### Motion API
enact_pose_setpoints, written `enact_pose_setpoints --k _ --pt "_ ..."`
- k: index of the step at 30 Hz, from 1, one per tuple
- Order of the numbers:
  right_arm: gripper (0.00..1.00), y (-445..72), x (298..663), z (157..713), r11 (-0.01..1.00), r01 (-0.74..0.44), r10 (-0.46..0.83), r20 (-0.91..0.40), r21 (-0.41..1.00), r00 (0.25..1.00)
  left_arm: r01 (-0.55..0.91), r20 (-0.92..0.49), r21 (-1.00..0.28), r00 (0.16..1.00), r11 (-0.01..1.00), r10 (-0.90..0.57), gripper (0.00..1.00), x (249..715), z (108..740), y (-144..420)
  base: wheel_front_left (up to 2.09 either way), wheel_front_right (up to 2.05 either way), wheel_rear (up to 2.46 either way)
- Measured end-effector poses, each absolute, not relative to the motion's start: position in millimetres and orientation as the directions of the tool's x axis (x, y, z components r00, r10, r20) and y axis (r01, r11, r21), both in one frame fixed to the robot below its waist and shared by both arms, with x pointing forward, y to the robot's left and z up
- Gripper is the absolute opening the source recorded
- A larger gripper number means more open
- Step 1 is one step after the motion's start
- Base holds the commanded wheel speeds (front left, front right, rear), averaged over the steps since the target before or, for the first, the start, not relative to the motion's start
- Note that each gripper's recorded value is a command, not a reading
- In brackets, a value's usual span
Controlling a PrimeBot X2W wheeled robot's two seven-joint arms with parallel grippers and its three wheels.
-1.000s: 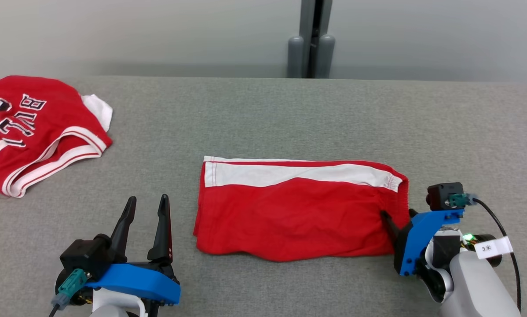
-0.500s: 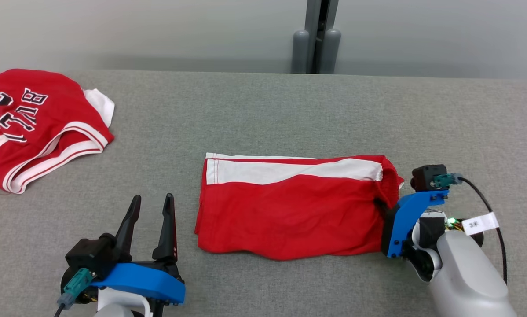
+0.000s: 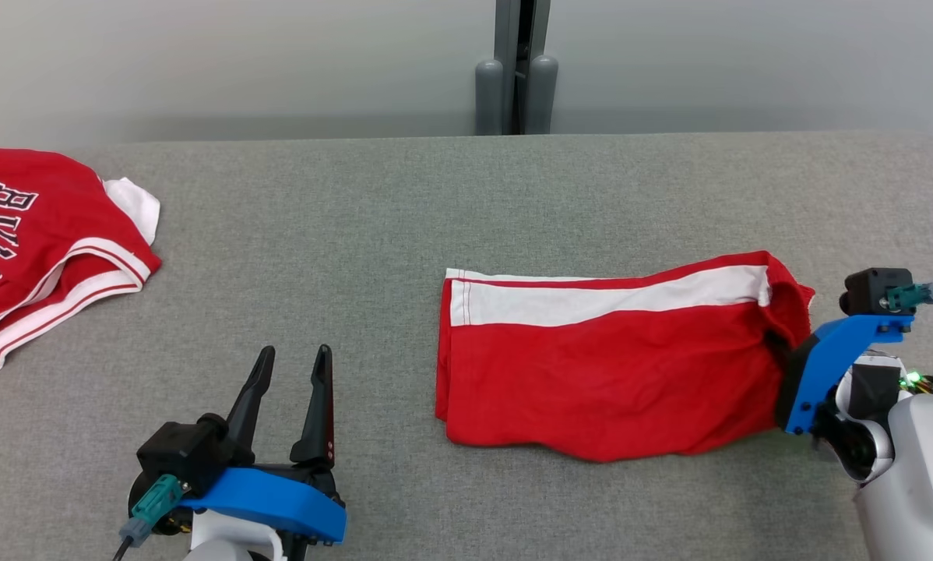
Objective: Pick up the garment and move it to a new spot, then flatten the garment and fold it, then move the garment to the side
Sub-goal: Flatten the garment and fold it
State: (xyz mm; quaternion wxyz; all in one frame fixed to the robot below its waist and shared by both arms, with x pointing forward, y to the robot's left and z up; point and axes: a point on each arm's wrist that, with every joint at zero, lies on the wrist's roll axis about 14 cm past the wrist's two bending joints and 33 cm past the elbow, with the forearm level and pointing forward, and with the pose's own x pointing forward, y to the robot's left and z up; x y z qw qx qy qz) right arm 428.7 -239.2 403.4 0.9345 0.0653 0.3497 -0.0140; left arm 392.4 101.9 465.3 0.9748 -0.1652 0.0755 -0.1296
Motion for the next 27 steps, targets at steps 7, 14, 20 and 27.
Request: enact_pose_setpoints --k 7,14,20,27 --pt "0.00 -188.3 436.1 424.8 0.969 -0.013 0.162 -0.597 0.246 0.785 0.232 -0.108 -0.341 0.953 0.911 -0.284 1.00 391.4 465.3 100.9 0.00 0.00 0.00" --pt "0.00 -113.5 438.0 445.9 0.915 -0.173 0.355 -0.526 0.364 0.772 0.214 -0.113 -0.334 0.958 0.918 -0.265 1.00 388.5 465.1 108.3 0.00 0.00 0.00" --pt "0.00 -69.6 440.5 449.0 0.860 -0.254 0.469 -0.487 0.443 0.736 0.206 -0.106 -0.336 0.961 0.919 -0.255 1.00 386.2 468.5 111.3 0.00 0.00 0.00" --pt "0.64 -35.4 441.1 430.3 0.827 -0.286 0.529 -0.502 0.484 0.684 0.179 -0.119 -0.337 0.966 0.924 -0.230 1.00 379.5 465.5 118.8 0.00 0.00 0.00"
